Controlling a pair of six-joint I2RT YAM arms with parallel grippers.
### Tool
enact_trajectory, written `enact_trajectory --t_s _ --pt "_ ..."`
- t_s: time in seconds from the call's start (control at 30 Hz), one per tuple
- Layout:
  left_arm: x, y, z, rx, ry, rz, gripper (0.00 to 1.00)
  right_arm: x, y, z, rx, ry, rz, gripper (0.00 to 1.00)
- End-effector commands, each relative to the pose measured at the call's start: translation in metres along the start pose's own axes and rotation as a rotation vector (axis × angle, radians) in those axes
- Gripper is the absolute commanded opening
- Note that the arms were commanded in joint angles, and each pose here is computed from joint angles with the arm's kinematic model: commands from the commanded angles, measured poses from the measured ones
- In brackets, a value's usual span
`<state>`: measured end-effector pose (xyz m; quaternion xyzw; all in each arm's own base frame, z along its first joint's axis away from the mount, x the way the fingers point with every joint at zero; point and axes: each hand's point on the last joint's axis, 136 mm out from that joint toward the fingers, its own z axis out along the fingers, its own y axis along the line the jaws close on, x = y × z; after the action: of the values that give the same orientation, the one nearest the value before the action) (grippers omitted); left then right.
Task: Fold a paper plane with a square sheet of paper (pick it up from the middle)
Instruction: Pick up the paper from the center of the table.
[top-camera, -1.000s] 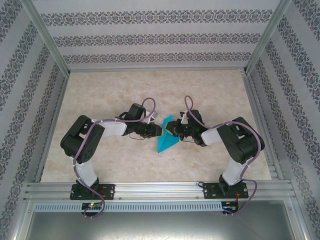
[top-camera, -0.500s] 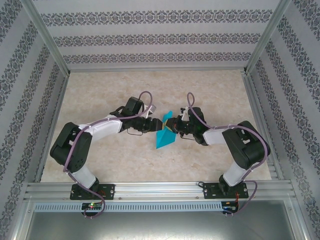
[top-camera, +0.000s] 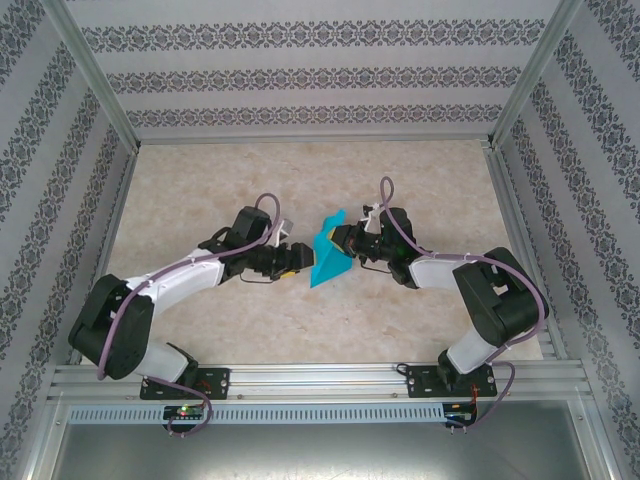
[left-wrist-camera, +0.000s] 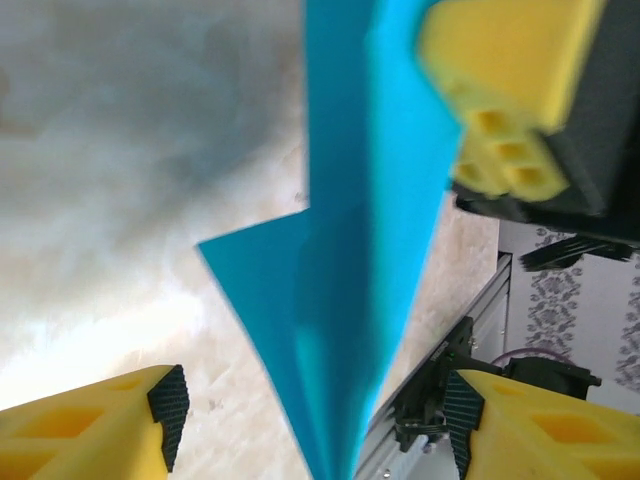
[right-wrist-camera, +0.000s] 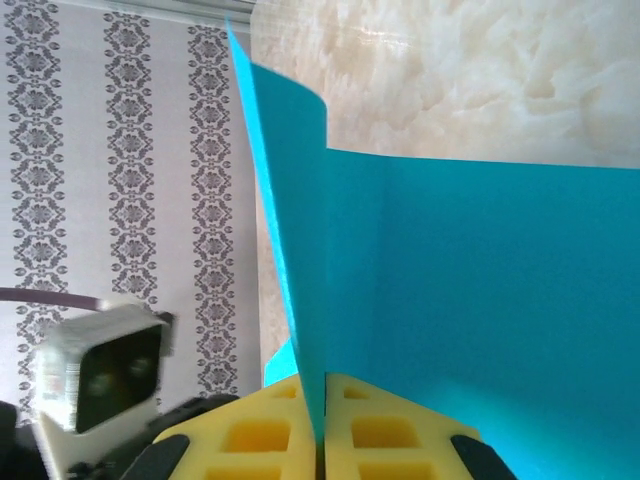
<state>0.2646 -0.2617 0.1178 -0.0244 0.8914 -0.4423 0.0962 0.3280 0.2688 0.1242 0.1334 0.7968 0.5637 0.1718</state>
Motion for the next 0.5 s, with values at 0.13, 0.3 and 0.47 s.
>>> enact_trajectory --t_s 0.13,0.3,0.47 --pt "-0.007 -0.036 -0.005 0.184 -0.055 -0.07 0.73 -0.018 0.042 -0.005 -0.11 -0.059 -0.052 0.08" --pt "-0.004 -0.045 0.001 0.218 -0.046 -0.069 0.73 -0.018 0.047 -0.006 -0.132 -0.071 -0.045 0.08" --pt "-0.009 -0.058 0.002 0.252 -0.045 -0.052 0.71 -0.017 0.051 -0.007 -0.15 -0.072 -0.04 0.08"
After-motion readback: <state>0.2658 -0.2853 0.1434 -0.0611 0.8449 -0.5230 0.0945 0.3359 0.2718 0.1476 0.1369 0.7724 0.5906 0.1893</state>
